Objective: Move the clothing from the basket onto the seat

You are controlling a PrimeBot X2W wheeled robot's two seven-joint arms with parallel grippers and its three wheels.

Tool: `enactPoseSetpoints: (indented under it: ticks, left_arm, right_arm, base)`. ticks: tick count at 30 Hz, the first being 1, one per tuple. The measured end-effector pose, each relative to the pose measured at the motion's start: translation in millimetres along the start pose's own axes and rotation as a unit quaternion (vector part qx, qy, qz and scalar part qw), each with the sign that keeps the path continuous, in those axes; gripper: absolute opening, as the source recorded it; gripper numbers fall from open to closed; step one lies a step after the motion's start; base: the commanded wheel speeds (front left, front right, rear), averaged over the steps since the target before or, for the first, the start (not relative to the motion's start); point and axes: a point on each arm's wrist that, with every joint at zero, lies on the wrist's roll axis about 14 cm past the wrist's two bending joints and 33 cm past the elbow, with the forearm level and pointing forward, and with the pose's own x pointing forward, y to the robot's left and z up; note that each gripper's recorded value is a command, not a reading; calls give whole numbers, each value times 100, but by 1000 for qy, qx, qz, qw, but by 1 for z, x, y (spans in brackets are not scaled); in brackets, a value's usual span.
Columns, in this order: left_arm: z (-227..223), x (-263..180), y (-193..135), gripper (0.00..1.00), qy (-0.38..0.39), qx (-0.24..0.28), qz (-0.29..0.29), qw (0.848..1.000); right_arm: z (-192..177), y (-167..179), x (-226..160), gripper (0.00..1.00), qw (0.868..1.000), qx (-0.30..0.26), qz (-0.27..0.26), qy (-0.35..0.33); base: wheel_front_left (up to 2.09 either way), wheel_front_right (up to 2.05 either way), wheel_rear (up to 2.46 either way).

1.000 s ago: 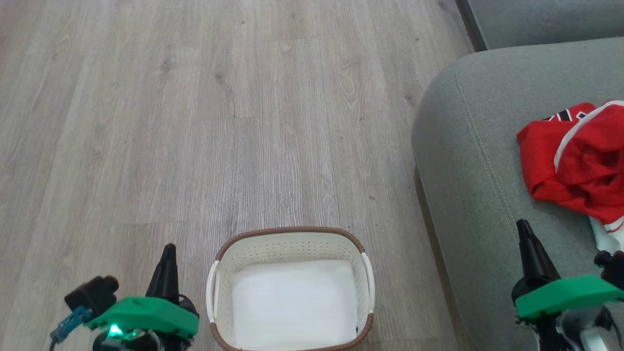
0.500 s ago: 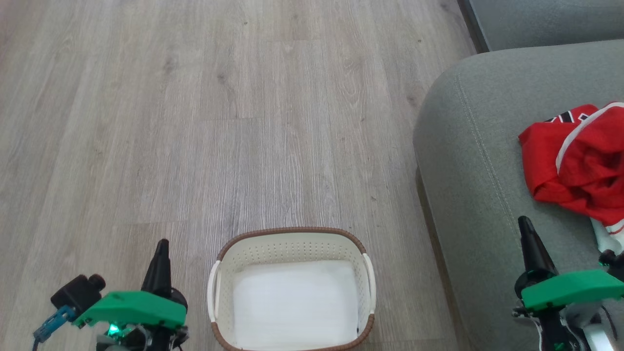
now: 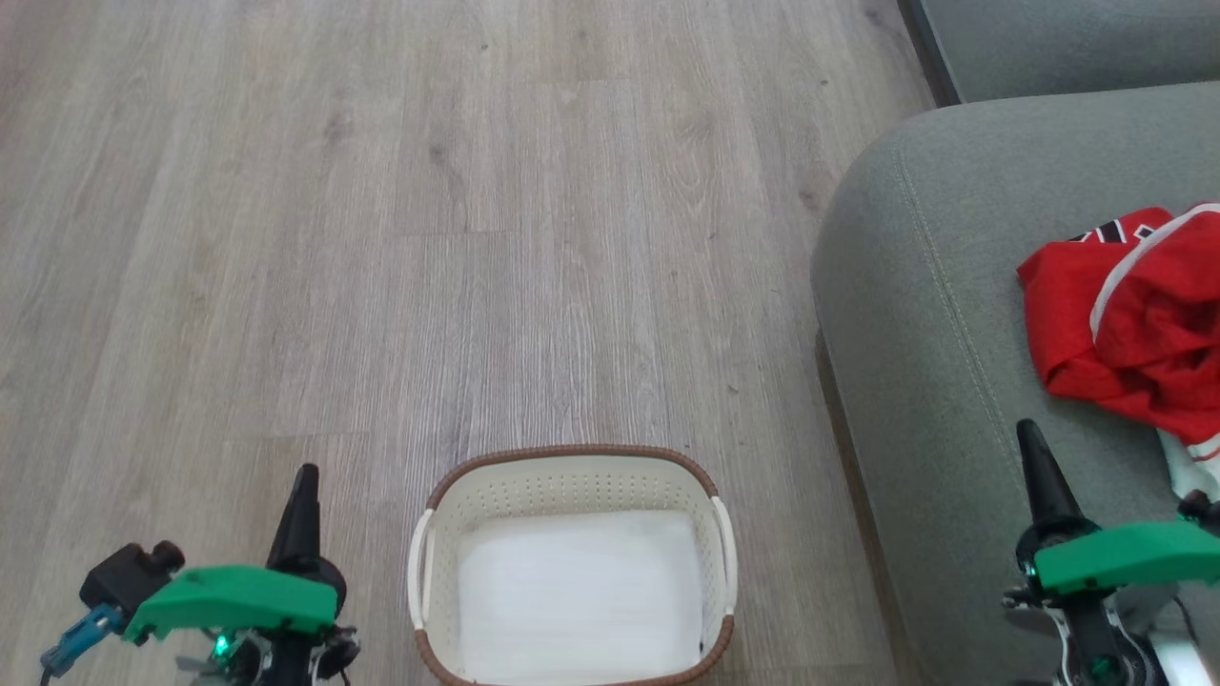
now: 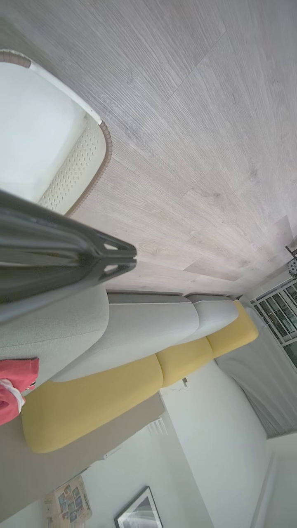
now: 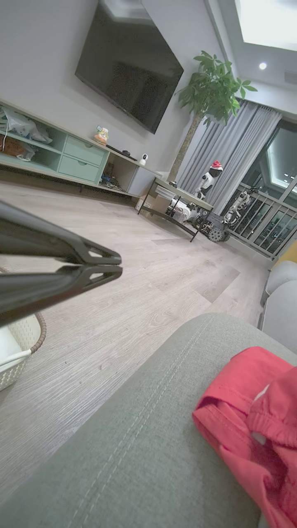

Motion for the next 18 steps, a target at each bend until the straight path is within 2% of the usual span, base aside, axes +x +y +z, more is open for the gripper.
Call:
enactPoseSetpoints:
  ticks: [18]
  left_arm:
    - [11, 1, -1, 0, -6, -104, -9, 995]
  right_arm:
    - [-5, 1, 3, 0, 995, 100, -5, 5]
  base:
    - [0, 0, 0]
